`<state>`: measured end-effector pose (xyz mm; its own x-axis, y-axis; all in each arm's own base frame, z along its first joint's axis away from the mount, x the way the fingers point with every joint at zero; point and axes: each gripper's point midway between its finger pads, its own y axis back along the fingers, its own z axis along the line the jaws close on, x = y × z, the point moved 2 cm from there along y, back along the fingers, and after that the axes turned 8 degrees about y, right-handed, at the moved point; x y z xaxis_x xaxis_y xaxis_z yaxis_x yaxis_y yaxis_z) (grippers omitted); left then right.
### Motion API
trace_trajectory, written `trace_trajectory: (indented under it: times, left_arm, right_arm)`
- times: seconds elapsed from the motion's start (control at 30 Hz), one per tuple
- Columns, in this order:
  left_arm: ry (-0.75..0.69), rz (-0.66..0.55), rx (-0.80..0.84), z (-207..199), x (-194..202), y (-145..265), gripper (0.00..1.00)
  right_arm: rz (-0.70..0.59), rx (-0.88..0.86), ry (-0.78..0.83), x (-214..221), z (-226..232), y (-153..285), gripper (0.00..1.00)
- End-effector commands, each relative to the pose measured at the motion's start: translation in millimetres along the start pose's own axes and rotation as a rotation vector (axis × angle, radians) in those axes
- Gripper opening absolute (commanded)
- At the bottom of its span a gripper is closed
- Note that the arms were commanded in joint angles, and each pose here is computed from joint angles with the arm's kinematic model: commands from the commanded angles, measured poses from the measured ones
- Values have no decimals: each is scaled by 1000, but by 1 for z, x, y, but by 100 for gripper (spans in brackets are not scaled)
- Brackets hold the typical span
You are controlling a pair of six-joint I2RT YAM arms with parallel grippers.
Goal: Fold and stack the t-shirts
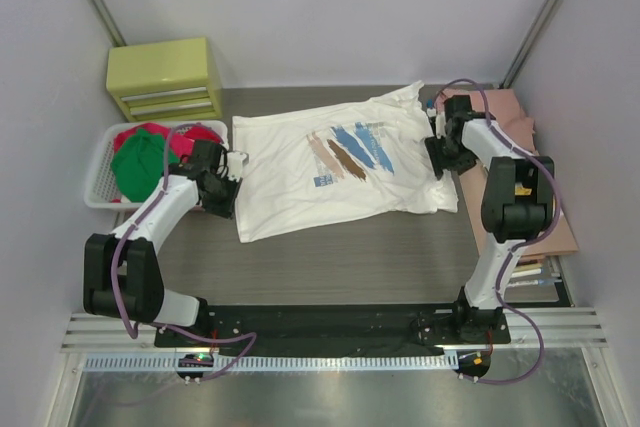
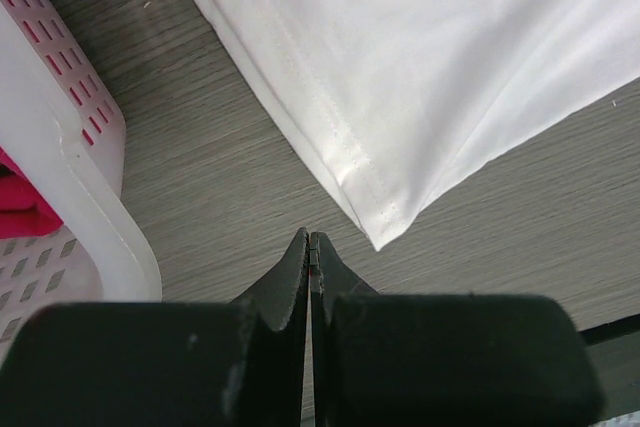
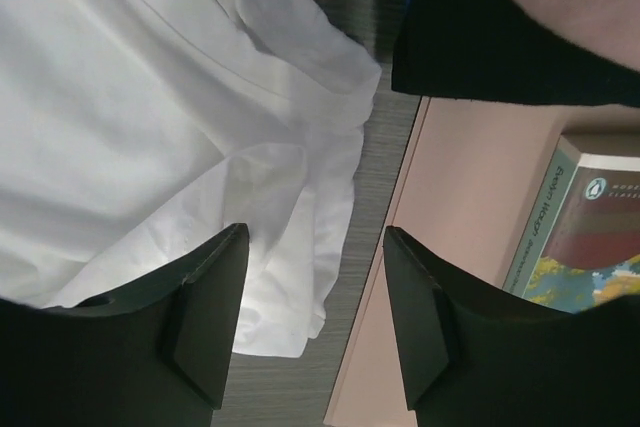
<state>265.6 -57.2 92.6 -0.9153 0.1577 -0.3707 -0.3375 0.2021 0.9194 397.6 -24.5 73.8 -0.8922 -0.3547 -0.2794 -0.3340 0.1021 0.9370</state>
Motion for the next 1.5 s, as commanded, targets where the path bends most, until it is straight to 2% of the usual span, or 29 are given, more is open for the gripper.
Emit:
trace_trajectory:
  times: [0.0,0.2,0.5,0.67,0.9,1.47]
  left_arm:
    - [-24,-20,10,-2,-6,5,0]
    - [-24,-8,14,-2,-6,-1,0]
    - [-16,-19,11,-3,-8,-1,0]
    - [-13,-19,7,-3,-8,-1,0]
    - [-23,-28,-7,-1,-7,5,0]
    - [-24,-32,-12,0,-7,5,0]
  right_arm:
    - [-61,1,-35,11,-4,25,63]
    - [-27,-76,-5,46,18,45,59]
    - [-48,-163,-6,44,39,50,55]
    - [-46,-198,53,32,65,45,54]
    - [-25,-221,42,23,69,26,52]
    - [-9,-191,56,42,63,34,52]
